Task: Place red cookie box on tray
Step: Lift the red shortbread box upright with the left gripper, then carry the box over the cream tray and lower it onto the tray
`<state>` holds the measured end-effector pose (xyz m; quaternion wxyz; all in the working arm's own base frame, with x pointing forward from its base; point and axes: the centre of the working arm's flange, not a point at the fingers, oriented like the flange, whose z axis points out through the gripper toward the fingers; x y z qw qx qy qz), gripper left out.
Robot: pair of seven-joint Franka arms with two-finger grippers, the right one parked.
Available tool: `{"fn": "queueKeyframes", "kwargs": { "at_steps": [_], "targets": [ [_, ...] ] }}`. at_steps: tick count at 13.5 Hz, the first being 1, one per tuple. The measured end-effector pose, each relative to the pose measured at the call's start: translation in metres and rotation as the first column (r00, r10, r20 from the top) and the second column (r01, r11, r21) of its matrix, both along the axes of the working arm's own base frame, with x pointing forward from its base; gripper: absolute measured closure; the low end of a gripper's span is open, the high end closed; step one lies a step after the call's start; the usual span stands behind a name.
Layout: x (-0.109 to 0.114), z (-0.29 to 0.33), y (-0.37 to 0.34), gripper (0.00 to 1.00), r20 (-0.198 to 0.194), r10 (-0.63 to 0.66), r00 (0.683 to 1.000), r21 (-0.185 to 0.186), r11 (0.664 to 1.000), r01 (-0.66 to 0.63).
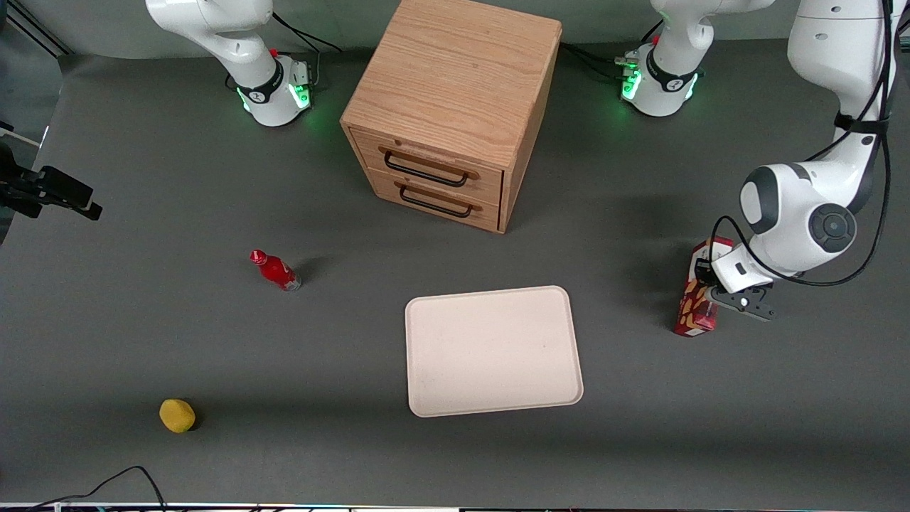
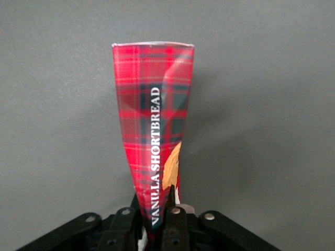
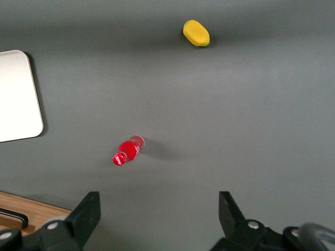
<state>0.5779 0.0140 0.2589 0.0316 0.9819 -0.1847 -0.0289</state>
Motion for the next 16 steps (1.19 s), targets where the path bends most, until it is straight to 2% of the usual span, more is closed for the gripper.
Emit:
{"fn": "queueKeyframes", "kwargs": {
  "at_steps": [2,4,5,8,10,12,14,16],
  "targets": [
    [0.022,0.045,0.001,0.84,-0.038,0.005,0.999,-0.023,1.000,-0.006],
    [0.043,0.110,-0.001,0.84,-0.059,0.035,0.998,-0.075,0.996,-0.039],
    [0.051,0.146,-0.004,0.84,-0.066,0.068,0.995,-0.088,0.993,-0.074],
    [0.057,0.247,-0.026,0.84,-0.089,0.219,0.972,-0.083,0.970,-0.226],
    [0.054,0.286,-0.073,0.84,-0.097,0.310,0.946,-0.083,0.945,-0.318],
    [0.052,0.286,-0.138,0.84,-0.098,0.386,0.917,-0.077,0.916,-0.394],
    [0.061,0.255,-0.202,0.84,-0.051,0.441,0.896,-0.071,0.893,-0.444],
    [0.077,0.190,-0.252,0.84,-0.010,0.460,0.888,-0.055,0.887,-0.459]
  ]
}}
